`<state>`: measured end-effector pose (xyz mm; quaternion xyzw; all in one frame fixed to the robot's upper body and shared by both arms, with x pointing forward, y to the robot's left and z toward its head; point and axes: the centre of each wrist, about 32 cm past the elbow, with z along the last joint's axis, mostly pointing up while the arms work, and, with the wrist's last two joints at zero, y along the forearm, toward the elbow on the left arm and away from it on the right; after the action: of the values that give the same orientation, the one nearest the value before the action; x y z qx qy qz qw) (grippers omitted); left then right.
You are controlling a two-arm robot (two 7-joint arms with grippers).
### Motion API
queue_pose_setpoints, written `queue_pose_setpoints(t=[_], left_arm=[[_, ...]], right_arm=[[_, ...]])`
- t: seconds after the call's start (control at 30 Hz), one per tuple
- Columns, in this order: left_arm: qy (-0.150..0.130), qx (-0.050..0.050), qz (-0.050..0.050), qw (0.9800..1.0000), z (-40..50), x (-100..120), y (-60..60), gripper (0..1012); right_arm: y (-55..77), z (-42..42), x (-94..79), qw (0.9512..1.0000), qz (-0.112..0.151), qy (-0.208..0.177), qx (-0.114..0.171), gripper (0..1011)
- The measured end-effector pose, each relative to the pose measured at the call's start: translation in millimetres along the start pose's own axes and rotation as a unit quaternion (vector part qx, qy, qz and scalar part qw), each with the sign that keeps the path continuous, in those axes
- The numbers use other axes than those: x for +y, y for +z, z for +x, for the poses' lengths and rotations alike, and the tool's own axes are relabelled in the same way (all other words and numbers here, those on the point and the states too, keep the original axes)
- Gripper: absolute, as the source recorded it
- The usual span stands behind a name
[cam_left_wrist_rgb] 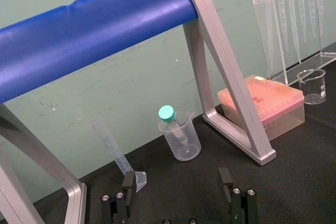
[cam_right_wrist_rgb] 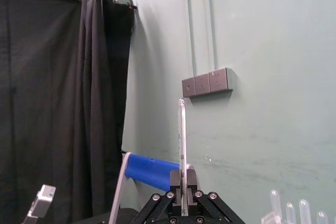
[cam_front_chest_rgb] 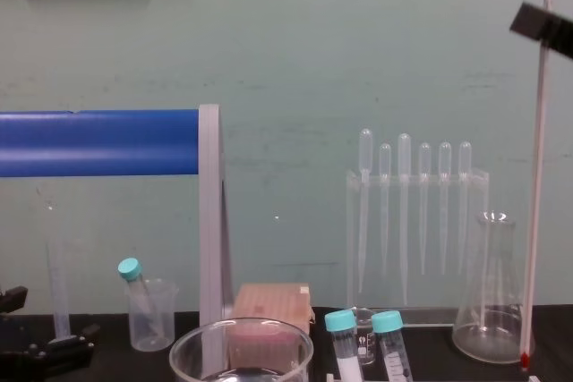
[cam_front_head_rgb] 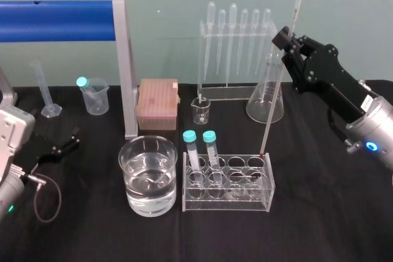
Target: Hold the thermometer with one hand and immerse one end into the beaker, then reinsert it into the test tube rack.
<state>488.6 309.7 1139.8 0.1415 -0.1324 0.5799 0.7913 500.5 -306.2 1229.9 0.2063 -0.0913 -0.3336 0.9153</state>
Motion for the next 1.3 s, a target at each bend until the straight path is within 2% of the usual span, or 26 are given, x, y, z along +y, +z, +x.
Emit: queue_pose_setpoints(t=[0.4, 0.83, 0.97, 1.3], left_arm=[[0.0, 0.0, 0.0, 1.0, 0.0, 0.0, 0.0, 1008], [0.0, 0.0, 0.0, 1.0, 0.0, 0.0, 0.0, 1008], [0.0, 0.0, 0.0, 1.0, 0.0, 0.0, 0.0, 1008], [0.0, 0.0, 0.0, 1.0, 0.0, 0.0, 0.0, 1008]], right_arm=[[-15.1, 14.1, 3.6, 0.9996, -0.026, 0.009, 0.004, 56], [-31.8, 16.3, 2.4, 0.9991, -0.037, 0.01, 0.019, 56], [-40.1, 20.5, 2.6, 0.9987, -0.042, 0.013, 0.026, 56], [-50.6, 28.2, 4.7, 0.9975, -0.055, 0.019, 0.04, 56]])
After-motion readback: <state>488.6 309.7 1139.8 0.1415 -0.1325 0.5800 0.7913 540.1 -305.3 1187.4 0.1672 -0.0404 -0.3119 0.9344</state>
